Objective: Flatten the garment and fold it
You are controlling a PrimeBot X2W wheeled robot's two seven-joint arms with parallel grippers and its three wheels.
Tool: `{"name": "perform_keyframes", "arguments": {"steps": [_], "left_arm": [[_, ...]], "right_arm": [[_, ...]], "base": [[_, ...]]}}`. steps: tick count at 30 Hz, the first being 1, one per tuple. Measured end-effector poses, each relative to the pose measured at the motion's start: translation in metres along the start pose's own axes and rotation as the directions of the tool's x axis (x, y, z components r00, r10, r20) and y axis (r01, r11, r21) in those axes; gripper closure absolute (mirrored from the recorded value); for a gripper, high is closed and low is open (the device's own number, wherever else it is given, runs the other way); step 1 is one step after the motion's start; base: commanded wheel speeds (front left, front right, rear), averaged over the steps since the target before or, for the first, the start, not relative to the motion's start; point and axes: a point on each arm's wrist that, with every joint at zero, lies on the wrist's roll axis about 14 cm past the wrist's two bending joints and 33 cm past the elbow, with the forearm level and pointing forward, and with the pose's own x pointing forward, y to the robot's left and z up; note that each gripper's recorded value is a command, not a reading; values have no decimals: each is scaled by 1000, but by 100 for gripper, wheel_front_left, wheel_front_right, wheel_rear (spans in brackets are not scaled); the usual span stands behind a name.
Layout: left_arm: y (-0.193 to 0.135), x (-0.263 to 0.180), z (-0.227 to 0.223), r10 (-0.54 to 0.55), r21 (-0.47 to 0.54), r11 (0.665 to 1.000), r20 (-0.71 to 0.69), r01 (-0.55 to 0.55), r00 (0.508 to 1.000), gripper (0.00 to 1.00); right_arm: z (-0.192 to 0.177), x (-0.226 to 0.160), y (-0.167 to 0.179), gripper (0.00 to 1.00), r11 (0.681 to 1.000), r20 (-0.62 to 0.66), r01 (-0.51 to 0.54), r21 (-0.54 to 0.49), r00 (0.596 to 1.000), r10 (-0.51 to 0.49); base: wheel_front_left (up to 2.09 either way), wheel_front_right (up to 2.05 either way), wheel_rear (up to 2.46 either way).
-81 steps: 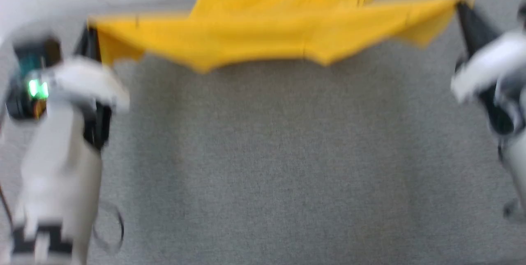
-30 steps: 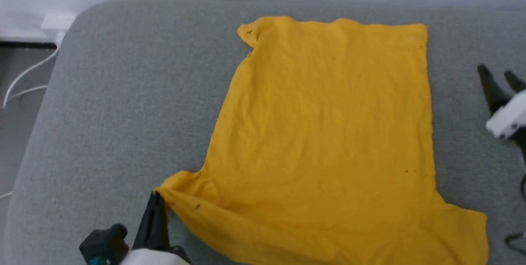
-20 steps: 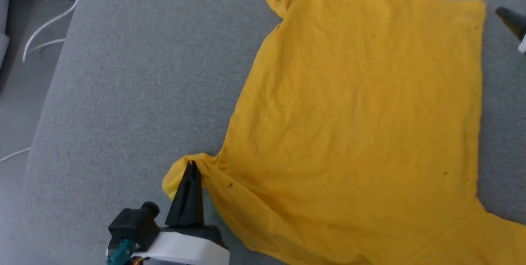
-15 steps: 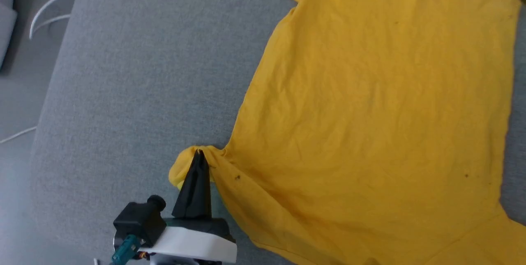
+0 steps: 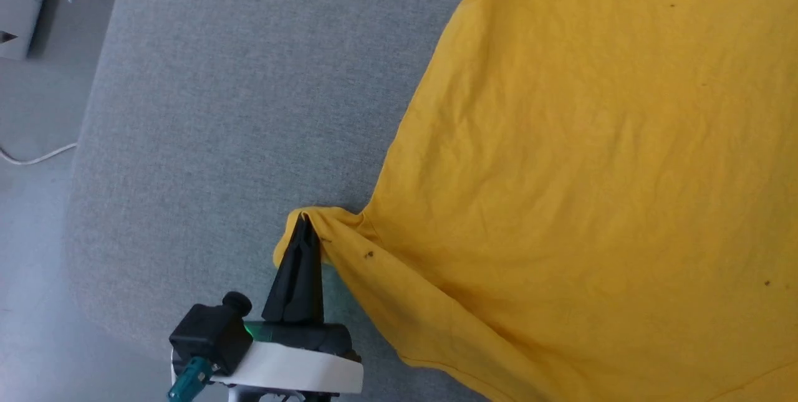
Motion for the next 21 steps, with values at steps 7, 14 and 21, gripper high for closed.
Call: {"name": "perform_keyframes", "arguments": {"steps": [7,14,21], "left_arm": [[0,-4,4,-5,-1,1000,14,5,1000,100],[0,-14,24,-31,3,1000,67,30,997,100],[16,-40,18,-12,23,1000,11,12,1000,100]], "right_arm": [[-1,-13,14,100,998,21,6,-55,1000,-5],[12,-64,46,100,978,171,-27,-207,983,64],[-33,-133,14,100,945,220,-12,-325,972,88]], "base": [[0,0,0],[0,0,0],[0,0,0]]}}
